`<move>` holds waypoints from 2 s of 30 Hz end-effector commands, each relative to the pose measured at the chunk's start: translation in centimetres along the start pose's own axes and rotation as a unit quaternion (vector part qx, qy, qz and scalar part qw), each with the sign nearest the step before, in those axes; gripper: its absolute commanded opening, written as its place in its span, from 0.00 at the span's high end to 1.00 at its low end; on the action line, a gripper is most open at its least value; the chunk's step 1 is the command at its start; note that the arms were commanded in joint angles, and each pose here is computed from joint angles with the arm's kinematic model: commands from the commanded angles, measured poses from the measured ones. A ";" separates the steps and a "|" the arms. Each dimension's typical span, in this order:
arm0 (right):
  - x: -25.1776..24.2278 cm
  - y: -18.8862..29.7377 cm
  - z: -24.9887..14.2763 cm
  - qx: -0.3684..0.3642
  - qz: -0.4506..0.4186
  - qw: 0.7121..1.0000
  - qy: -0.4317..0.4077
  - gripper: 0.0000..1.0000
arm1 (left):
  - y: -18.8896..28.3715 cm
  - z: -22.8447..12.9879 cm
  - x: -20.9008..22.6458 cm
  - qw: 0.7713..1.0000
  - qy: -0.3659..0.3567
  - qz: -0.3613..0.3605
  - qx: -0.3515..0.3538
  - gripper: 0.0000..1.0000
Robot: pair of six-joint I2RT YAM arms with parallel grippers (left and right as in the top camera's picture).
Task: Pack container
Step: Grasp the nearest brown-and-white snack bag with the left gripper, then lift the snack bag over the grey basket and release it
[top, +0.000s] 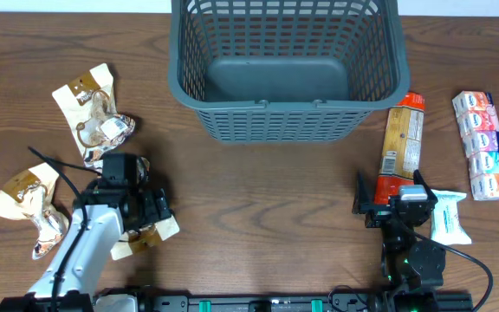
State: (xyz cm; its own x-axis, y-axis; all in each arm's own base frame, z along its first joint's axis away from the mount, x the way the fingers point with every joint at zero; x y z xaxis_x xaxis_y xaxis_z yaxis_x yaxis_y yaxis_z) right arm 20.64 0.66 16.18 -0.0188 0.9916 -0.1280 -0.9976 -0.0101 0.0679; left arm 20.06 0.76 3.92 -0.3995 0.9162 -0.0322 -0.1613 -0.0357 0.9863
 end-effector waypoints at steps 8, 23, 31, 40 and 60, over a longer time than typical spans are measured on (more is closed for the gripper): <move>0.1 0.0 0.0 -0.002 0.001 1.000 -0.008 0.01 | -0.7 -0.4 0.5 1.000 0.014 0.010 0.004 0.88; 0.1 0.0 0.0 -0.002 0.001 1.000 -0.008 0.01 | 11.6 8.9 -4.3 0.993 0.009 -0.077 -0.085 0.94; 0.1 0.0 0.0 -0.002 0.001 1.000 -0.008 0.01 | 26.3 14.7 -8.3 0.957 -0.019 -0.197 -0.213 0.94; 0.1 0.0 0.0 -0.002 0.001 1.000 -0.008 0.01 | 34.4 15.5 -20.7 0.883 -0.252 -0.280 -0.278 0.94; 0.1 0.0 0.0 -0.002 0.002 1.000 -0.009 0.01 | 24.7 14.5 -31.7 0.625 -0.718 -0.130 -0.278 0.94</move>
State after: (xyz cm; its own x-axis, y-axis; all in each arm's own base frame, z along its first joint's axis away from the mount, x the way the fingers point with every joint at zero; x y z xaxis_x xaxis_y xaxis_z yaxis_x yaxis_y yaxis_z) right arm 20.65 0.66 16.21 -0.0186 0.9917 -0.1276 -0.9977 -0.0101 0.0664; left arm 39.63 -24.08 33.60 0.8593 0.3947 0.3253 -0.4929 0.4691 0.7328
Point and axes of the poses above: each gripper's point midway between its finger pads, its own y axis back along the fingers, its own x axis along the line the jaws close on, z = x × y, the point moved 4 cm from there along y, back along the fingers, and after that the axes turned 4 degrees about y, right-handed, at the moved point
